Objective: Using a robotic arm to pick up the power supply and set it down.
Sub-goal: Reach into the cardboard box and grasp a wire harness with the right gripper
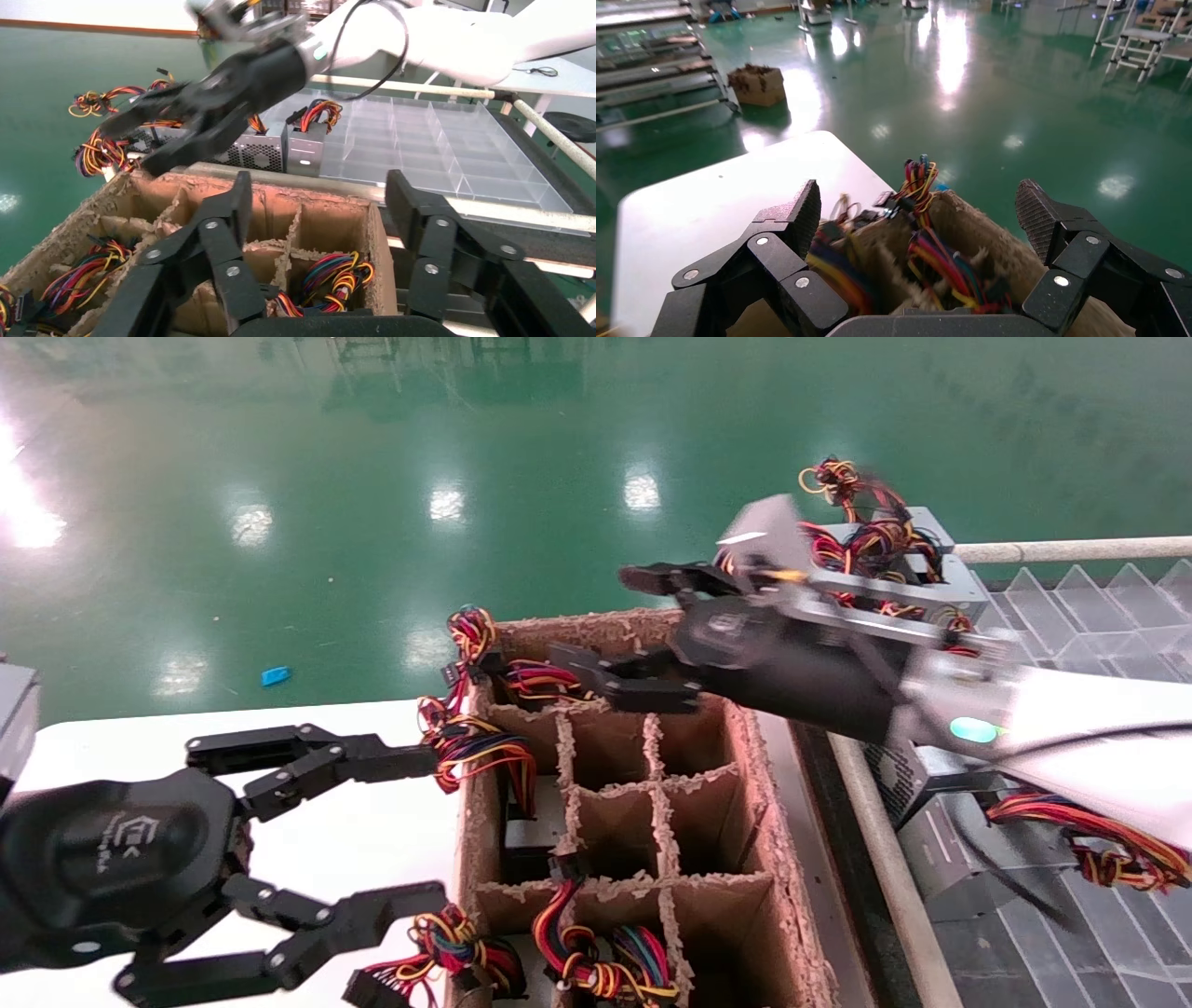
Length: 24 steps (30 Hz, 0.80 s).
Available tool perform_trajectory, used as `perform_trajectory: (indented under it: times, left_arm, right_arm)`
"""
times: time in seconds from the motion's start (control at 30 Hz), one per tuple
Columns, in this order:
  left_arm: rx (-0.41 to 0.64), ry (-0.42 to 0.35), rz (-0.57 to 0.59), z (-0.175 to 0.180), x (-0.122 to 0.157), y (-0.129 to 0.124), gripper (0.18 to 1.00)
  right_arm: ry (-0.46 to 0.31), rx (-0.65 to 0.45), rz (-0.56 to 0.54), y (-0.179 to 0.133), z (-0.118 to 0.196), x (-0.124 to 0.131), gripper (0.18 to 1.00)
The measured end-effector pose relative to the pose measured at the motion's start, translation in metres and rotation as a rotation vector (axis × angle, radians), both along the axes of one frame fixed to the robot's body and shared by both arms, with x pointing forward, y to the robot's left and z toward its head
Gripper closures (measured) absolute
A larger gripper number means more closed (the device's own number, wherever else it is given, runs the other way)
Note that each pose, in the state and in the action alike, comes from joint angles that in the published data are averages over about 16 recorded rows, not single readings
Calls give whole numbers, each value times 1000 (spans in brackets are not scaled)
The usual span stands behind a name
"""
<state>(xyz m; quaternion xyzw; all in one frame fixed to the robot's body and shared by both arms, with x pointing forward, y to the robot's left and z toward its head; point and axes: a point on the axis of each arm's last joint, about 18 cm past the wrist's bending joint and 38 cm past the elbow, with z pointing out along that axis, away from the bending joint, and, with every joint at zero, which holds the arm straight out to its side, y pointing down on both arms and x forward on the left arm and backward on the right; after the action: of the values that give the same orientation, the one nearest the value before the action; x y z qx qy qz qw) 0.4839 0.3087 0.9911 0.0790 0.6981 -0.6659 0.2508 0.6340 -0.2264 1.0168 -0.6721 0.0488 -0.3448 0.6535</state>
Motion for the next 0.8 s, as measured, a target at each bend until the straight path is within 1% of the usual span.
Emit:
perform_trajectory:
  times: [0.2,0.3,0.37,0.53,0.7,0.8]
  left_arm:
    - [0,0,0,0,0,0,541]
    - [0,0,0,0,0,0,620]
    - [0,0,0,0,0,0,657]
    - [0,0,0,0,0,0,780]
    - [0,0,0,0,0,0,868]
    - [0,0,0,0,0,0,902]
  right_arm:
    - [22,4,-10,43,-5,38,179]
    - [29,2,-15,62,-9,52,179]
    - [33,-2,-19,73,-12,60,179]
    - [33,-12,-34,92,-18,74,179]
    - [32,-14,-51,103,-23,82,180]
    - [33,-11,-61,107,-26,86,183]
